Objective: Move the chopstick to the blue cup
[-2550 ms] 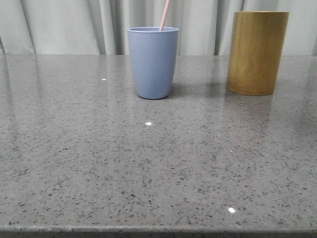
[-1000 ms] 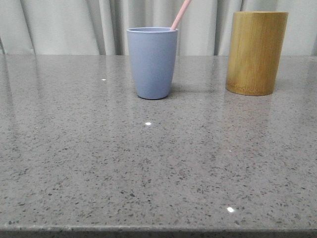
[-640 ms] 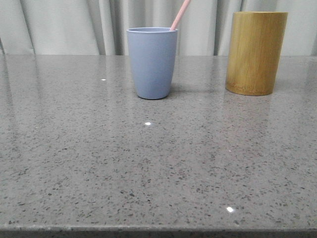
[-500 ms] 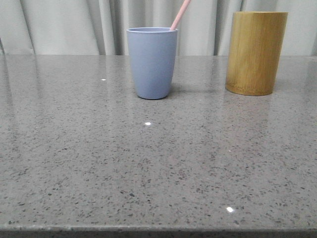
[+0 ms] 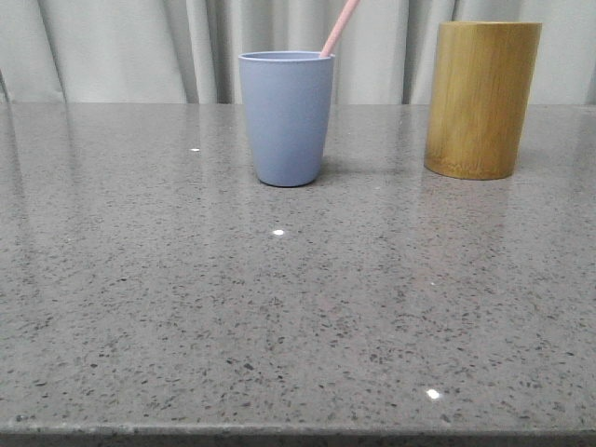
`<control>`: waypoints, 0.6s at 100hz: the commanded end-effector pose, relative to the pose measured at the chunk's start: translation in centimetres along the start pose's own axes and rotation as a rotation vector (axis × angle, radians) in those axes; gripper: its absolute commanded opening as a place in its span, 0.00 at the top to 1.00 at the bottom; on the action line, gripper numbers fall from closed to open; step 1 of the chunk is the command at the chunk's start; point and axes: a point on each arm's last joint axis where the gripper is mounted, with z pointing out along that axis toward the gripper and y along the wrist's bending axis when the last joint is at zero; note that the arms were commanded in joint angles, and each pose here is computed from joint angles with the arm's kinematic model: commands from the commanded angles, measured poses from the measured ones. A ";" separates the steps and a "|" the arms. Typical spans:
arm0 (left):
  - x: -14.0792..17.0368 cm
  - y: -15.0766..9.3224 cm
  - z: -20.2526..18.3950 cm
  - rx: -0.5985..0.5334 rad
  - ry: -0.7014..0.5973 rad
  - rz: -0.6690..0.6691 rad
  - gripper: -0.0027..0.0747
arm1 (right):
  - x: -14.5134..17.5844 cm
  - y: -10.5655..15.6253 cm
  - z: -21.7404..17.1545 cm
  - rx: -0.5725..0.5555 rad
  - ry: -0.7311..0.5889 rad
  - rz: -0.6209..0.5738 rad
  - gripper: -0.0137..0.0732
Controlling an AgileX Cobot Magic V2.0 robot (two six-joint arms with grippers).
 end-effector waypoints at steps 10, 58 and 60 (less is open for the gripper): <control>-1.1 -0.1 -0.5 0.009 -0.083 -0.017 0.39 | -1.3 0.2 -0.4 -0.014 -0.095 -0.017 0.56; -1.1 -0.1 -0.5 0.009 -0.083 -0.017 0.99 | -1.3 0.2 -0.4 -0.012 -0.089 -0.017 0.92; -1.1 -0.1 -0.5 0.009 -0.083 -0.017 0.99 | -1.3 0.2 -0.4 -0.012 -0.089 -0.017 0.92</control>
